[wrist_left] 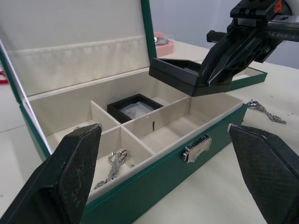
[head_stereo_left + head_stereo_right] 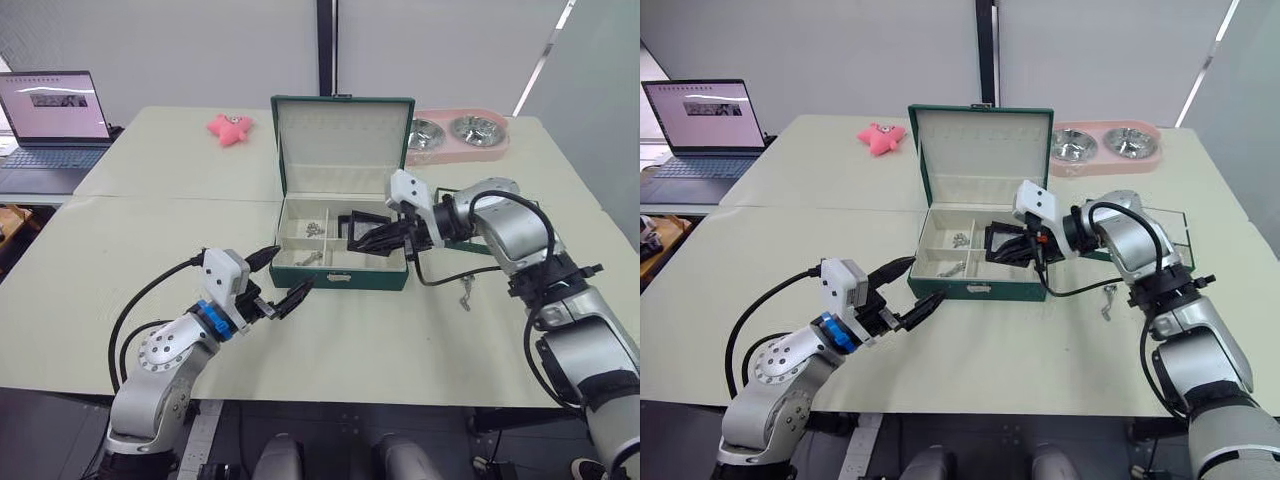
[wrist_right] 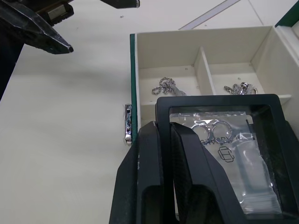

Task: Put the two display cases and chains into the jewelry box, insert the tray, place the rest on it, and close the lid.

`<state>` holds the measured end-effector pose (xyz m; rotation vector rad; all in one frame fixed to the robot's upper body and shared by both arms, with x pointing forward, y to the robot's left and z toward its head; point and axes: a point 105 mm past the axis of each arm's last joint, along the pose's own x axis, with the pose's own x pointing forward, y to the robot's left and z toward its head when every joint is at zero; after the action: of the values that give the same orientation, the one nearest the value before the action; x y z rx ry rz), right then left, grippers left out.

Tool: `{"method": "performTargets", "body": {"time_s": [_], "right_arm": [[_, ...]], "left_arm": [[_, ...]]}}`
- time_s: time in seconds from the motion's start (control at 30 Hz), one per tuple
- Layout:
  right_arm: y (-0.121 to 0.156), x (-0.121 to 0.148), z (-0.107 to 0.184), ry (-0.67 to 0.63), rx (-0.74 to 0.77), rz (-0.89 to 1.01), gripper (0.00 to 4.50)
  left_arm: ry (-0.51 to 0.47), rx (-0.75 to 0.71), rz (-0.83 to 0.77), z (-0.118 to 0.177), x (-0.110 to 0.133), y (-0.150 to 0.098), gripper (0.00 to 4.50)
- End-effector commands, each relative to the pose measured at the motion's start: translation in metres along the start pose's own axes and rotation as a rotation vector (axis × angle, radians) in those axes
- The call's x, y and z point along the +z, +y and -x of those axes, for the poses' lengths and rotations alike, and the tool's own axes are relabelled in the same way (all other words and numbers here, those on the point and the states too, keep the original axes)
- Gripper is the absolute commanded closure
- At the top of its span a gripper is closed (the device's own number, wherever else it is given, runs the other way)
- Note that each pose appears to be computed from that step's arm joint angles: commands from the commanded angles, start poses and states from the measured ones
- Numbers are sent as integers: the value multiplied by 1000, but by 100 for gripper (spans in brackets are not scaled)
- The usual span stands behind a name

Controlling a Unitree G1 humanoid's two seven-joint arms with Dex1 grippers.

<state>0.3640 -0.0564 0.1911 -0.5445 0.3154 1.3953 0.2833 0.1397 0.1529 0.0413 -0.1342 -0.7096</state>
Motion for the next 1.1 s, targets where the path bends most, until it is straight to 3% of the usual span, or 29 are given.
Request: {"method": "performTargets", "body": {"time_s": [0.03, 1.0, 1.1], "right_arm": [[-8, 9, -4, 19, -10, 37, 448], [-7, -14, -22, 117, 62, -55, 448], [-9, -10, -21, 98, 55, -50, 354]], "left_arm": [[-41, 2, -25, 2, 13, -5, 0], [-28, -12, -26, 0, 14, -11, 0], [-27, -10, -26, 0, 15, -10, 0]]}}
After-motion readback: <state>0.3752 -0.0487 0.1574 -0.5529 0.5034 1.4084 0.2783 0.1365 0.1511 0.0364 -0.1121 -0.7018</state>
